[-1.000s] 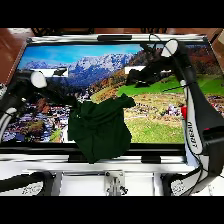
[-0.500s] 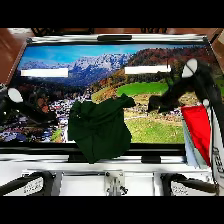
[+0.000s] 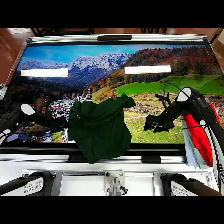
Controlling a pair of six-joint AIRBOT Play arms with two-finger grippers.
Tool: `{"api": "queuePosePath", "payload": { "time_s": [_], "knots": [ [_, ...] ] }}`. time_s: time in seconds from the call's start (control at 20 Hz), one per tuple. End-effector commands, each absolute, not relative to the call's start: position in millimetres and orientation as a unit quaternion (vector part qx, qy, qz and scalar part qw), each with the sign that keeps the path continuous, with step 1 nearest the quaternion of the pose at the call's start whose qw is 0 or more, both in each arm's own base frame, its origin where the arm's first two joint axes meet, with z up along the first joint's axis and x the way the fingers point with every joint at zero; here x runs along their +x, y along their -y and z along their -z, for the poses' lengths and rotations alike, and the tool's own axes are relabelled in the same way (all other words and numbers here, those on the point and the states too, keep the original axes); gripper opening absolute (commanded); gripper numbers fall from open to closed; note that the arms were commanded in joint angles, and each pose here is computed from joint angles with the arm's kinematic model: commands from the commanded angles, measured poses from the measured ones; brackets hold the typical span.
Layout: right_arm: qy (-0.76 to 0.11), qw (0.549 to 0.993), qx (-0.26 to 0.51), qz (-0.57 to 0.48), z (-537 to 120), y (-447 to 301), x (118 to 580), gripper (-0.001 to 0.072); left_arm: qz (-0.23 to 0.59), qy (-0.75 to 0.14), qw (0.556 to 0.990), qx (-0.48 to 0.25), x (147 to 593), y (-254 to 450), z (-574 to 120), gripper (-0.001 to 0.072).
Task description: Fold the shirts.
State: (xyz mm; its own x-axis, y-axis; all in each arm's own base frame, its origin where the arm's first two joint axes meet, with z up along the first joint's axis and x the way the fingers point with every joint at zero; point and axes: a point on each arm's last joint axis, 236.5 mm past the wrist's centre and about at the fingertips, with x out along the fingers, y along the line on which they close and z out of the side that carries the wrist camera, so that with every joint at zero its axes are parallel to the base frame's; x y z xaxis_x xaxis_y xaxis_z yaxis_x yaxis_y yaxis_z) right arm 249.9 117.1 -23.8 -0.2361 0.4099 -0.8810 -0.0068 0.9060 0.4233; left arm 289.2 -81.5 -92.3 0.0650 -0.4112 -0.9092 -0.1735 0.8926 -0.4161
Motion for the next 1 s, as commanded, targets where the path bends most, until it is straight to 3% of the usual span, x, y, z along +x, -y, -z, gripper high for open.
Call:
{"api": "queuePosePath", "payload": {
  "time_s": [0.0,0.45,0.5,0.6,0.75,0.95],
  "knots": [
    [-0.756,0.610,0.156,-0.181,24,-128,254,0.0591,0.072,-0.644,0.724,-0.236,313,81,98,0.0471],
    [-0.752,0.615,0.160,-0.176,25,-128,258,0.0591,0.068,-0.586,0.757,-0.279,350,90,94,0.0438],
    [-0.750,0.617,0.163,-0.172,25,-128,259,0.0591,0.067,-0.591,0.753,-0.282,349,91,98,0.0355],
    [-0.751,0.617,0.159,-0.175,27,-130,258,0.0591,0.064,-0.595,0.747,-0.288,349,91,104,0.0311],
    [-0.774,0.588,0.144,-0.185,42,-140,240,0.0591,0.058,-0.586,0.752,-0.297,355,91,103,0.0061],
    [-0.789,0.569,0.114,-0.201,69,-169,224,0.0592,0.074,-0.581,0.759,-0.286,361,93,96,0.0038]
  ]
}}
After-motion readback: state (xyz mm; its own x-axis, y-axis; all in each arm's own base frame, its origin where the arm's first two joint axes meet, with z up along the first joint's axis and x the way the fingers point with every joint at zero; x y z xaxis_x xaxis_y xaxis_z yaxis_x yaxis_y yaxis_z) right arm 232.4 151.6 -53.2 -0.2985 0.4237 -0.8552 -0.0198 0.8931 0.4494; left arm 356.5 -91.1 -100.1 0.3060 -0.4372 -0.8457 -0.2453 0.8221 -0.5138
